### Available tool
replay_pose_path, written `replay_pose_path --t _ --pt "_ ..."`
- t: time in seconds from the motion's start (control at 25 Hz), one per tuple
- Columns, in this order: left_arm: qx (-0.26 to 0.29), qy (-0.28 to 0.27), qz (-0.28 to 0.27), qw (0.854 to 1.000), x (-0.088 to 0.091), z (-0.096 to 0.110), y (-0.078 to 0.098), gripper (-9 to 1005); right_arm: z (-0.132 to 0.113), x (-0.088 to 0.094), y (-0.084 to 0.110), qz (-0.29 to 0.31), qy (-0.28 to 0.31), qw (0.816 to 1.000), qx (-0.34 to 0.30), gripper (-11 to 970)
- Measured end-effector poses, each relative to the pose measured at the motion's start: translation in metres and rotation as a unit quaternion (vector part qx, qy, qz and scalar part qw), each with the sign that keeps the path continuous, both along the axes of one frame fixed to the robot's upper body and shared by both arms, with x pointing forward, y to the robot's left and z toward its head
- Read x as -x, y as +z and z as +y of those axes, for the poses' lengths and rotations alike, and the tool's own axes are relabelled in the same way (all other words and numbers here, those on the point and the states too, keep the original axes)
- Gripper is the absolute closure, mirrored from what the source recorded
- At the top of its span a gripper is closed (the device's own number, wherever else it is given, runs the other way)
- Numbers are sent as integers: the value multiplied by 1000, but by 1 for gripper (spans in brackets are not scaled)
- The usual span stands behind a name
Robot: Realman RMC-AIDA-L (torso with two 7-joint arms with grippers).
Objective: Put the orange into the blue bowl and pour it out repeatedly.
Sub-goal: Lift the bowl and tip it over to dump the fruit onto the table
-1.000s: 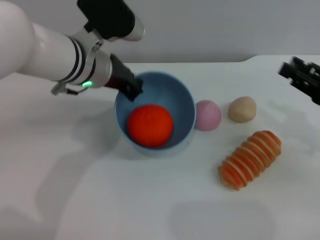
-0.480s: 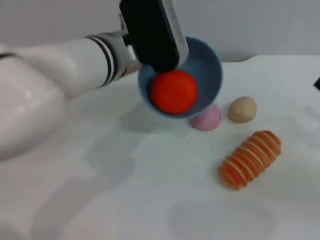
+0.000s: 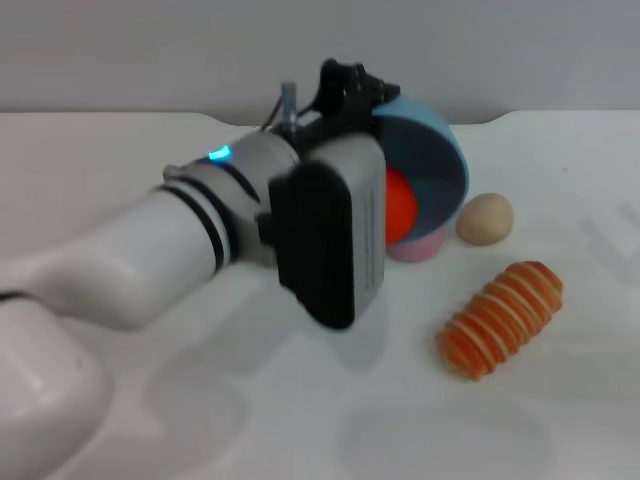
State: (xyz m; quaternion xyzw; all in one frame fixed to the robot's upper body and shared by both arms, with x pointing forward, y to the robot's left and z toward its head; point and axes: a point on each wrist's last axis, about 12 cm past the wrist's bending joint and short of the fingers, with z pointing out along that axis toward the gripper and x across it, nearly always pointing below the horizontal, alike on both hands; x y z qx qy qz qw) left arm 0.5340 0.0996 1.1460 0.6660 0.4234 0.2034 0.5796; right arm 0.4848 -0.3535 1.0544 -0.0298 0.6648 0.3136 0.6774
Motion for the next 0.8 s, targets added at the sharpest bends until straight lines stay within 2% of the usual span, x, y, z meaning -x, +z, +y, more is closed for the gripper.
replay_pose_path --t 0.2,0.4,0.64,0.72,0.8 --pt "-19 -28 -71 997 16 -2 -12 997 2 -5 1 -3 1 1000 5 229" --pt "-21 -42 -156 987 29 -2 -22 997 1 -6 -1 4 -5 1000 7 241" --pt "-14 -41 -179 983 32 2 -27 997 1 -6 -5 19 -14 1000 9 256" --pt "-10 -38 -175 984 32 2 -28 997 2 -8 -5 19 -12 1000 9 261" --pt "20 -22 -156 987 29 2 -24 997 5 -11 -4 19 -6 1000 9 266"
